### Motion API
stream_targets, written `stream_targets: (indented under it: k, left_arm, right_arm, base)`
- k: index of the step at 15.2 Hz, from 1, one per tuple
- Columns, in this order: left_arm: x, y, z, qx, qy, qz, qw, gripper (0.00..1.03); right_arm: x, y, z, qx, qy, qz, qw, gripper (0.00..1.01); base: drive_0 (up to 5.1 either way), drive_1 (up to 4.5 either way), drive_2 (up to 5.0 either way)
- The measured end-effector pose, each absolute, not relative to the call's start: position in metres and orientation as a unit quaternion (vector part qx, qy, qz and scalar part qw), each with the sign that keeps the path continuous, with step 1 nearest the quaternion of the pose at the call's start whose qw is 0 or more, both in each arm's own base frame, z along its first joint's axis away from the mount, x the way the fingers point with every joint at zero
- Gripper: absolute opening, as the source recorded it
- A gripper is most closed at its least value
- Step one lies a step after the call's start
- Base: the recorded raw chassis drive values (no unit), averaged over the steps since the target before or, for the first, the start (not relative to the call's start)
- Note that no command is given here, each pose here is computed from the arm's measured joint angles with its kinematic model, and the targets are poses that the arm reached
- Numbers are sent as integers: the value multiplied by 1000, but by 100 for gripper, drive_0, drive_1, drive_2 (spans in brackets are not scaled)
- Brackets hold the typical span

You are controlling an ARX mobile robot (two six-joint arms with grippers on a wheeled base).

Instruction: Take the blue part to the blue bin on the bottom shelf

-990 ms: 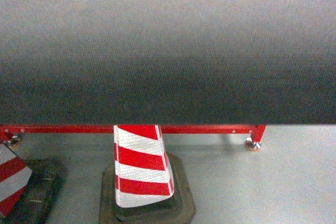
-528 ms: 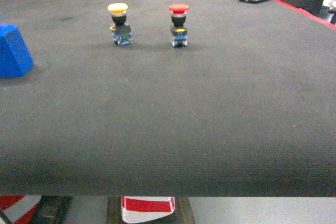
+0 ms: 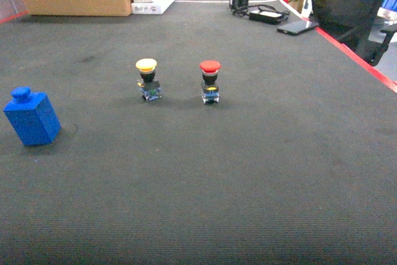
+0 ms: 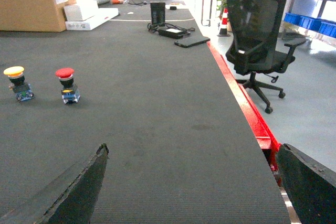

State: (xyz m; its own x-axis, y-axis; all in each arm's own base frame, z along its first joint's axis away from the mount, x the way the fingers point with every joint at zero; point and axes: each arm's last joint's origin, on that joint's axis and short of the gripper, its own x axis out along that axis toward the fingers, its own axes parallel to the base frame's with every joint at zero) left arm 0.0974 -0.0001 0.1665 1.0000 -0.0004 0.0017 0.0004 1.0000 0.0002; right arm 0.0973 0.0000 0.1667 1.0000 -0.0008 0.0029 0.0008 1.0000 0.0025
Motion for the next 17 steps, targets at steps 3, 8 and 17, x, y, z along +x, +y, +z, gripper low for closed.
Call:
stream_targets:
  k: [3, 8, 17]
  left_arm:
    - [97, 0, 167, 0, -1, 0, 1000, 98]
    - [97, 0, 167, 0, -1, 0, 1000, 98]
    - [97, 0, 167, 0, -2, 0, 1000, 98]
  right_arm:
    - [97, 0, 167, 1, -1, 0, 1000, 98]
    - [97, 0, 167, 1, -1, 0, 1000, 98]
    - [97, 0, 167, 1, -2, 0, 1000, 98]
  base:
    - [0, 0, 0]
    - [0, 0, 0]
    - [0, 0, 0]
